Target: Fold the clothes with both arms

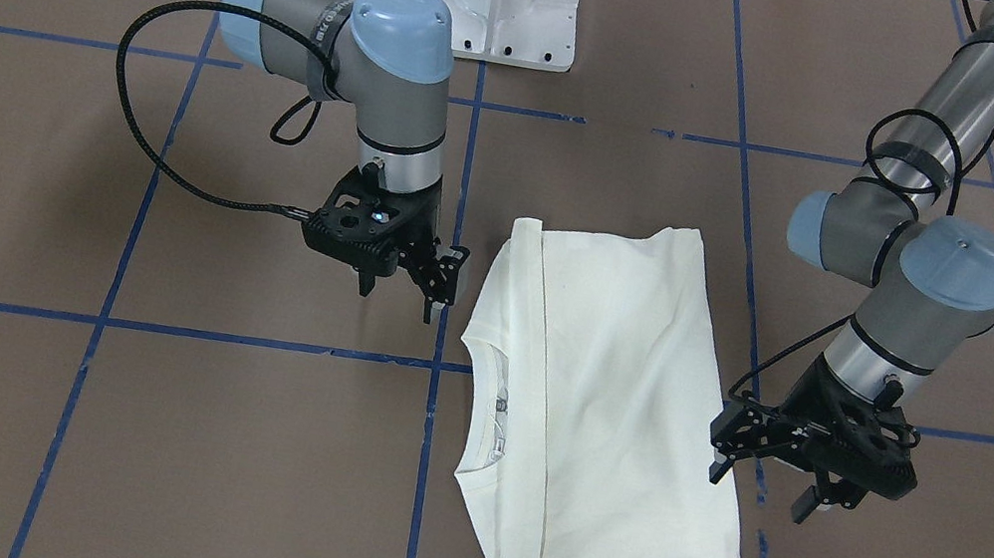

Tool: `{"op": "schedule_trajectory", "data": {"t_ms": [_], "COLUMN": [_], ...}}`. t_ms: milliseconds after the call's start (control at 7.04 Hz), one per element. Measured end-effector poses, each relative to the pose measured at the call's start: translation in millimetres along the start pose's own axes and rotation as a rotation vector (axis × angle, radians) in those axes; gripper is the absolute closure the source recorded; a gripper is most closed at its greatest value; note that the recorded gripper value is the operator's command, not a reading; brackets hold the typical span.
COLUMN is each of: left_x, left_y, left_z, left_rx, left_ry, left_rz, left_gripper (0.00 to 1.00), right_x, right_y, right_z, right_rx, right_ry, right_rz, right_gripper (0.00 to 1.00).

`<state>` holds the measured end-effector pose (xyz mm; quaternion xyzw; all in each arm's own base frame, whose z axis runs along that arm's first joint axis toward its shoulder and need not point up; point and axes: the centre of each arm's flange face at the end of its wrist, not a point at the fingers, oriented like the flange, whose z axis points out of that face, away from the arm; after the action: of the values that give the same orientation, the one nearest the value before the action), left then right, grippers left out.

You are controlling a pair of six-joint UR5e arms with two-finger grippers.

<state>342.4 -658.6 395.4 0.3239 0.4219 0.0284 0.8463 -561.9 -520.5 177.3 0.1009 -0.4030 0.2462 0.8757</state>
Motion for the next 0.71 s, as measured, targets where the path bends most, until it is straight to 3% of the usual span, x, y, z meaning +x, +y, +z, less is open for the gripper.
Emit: {"op": "schedule_trajectory", "data": {"t_ms": [426, 710], "left_x": [-31.2, -34.9], "left_y": [-2.4, -2.0], "left_z": [-8.3, -9.4], "left_rx": [0.005, 0.006], "left_ry": [-0.032, -0.034], "left_rz": [0.057, 0.059], "left_gripper": [0.0, 0.0], "right_x": [-50.5, -55.2], "right_y": [44.6, 67.7], "right_z": [48.3, 61.1], "right_rx": [0.015, 0.013], "right_ry": [0.003, 0.02], "right_rz": [0.009, -0.015], "right_gripper": [0.58, 0.59]}}
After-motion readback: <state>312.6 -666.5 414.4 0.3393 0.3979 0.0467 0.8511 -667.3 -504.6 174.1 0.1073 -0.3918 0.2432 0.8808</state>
